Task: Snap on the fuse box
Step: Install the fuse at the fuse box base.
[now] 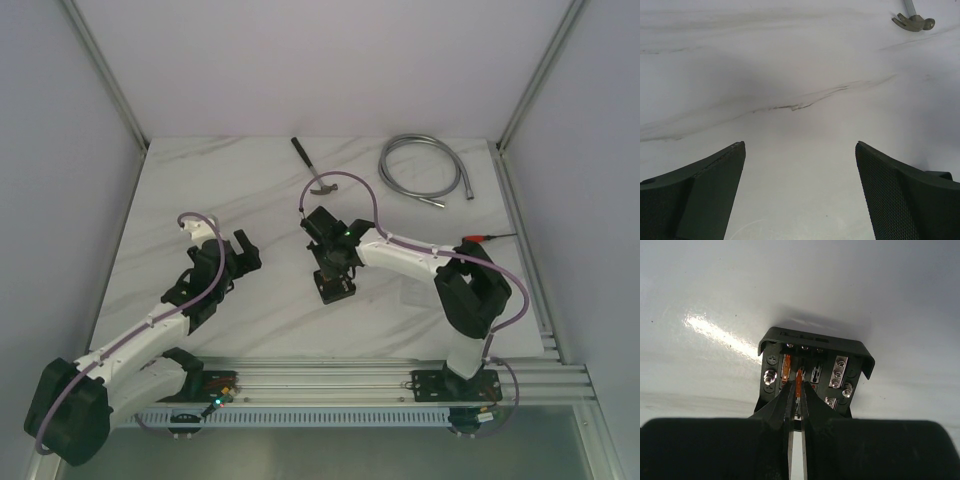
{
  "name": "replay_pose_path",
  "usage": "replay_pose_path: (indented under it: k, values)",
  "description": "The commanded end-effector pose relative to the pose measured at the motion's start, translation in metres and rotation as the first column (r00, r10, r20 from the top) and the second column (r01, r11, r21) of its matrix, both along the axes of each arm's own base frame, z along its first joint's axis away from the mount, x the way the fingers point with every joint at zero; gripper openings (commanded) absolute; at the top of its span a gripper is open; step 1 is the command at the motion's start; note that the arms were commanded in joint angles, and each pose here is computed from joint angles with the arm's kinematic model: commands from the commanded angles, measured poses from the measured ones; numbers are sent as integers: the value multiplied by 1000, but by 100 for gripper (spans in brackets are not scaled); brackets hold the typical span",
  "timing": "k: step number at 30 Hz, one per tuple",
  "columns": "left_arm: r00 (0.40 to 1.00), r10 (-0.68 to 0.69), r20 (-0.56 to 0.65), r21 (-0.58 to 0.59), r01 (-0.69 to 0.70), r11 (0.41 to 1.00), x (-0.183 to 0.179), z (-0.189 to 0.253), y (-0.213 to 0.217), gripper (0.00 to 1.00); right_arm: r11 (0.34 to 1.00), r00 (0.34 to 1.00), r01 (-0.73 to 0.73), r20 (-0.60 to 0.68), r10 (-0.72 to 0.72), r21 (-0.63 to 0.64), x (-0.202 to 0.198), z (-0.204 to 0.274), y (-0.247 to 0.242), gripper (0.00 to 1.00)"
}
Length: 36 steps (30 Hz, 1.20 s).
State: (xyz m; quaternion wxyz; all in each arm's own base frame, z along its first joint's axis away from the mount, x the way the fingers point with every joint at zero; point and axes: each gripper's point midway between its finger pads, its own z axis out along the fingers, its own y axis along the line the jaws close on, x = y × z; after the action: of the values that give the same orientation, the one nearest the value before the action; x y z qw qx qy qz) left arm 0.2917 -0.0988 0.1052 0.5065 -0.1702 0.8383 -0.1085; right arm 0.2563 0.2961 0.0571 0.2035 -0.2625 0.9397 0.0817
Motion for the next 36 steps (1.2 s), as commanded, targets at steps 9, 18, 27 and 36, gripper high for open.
replay_pose_path:
  k: [9,18,27,36]
  values:
    - [1000,2,-16,-8,-2,1000,-2,-5,2,100,1000,1000,-15,4,15,-22,4,-1,6,0]
    - [1000,0,-21,-9,-1,1000,-3,-6,2,100,1000,1000,-13,16,14,-22,4,5,4,0]
    - [1000,-2,-21,-11,1,1000,-3,-6,1,100,999,1000,-6,15,6,-41,3,4,0,0]
    - [1000,-2,-26,-11,1,1000,-2,-8,1,100,998,1000,-5,17,6,-57,4,0,-1,0]
